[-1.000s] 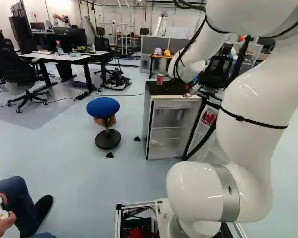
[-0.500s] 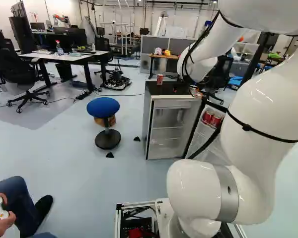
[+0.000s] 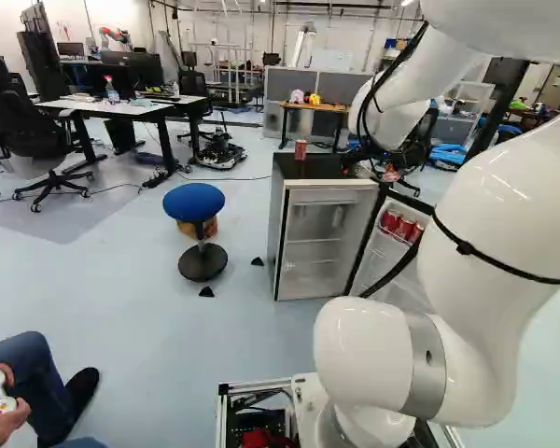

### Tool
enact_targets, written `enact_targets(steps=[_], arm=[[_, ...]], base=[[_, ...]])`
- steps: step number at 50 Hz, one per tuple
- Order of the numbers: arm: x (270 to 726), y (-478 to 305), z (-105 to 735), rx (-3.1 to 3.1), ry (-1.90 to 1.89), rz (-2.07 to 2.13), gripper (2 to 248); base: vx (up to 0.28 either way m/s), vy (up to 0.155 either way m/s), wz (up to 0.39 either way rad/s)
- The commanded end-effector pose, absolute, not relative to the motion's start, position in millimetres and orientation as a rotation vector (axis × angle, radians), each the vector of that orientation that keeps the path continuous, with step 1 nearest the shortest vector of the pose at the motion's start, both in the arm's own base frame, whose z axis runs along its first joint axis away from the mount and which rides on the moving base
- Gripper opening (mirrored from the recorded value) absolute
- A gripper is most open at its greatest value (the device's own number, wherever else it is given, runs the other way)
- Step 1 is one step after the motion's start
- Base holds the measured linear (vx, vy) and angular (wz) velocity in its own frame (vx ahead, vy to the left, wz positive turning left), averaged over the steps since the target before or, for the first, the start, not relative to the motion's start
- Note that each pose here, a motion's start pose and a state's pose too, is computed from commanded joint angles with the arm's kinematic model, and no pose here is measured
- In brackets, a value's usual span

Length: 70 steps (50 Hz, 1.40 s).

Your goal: Grab a drink from the fridge

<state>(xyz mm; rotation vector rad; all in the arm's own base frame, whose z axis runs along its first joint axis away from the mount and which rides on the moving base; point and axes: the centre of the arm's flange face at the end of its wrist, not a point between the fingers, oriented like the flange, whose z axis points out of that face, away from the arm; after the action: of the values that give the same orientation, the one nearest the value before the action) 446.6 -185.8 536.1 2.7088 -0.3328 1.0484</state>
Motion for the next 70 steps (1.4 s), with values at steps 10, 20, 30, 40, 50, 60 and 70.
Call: enact_targets(steps=[10, 20, 30, 40, 50, 60, 70], arm=[[442, -201, 547, 2.682, -0.374, 1.057, 247], [439, -216, 559, 2.649, -0.412, 1.077, 247], [439, -233, 562, 2.630, -0.450, 1.074, 247], [440, -250, 562, 2.615, -0.488, 1.065, 247], [440, -268, 562, 2.599, -0.524, 1.057, 247], [442, -285, 562, 2.584, -0.557, 1.049, 247], [443, -303, 561, 2.577, -0.592, 1.027, 247]], base=[[0.000, 0.000, 0.000], [0.000, 0.000, 0.000], [0.000, 0.000, 0.000], [0.000, 0.000, 0.000], [0.000, 0.000, 0.000], [0.000, 0.000, 0.000], [0.000, 0.000, 0.000]])
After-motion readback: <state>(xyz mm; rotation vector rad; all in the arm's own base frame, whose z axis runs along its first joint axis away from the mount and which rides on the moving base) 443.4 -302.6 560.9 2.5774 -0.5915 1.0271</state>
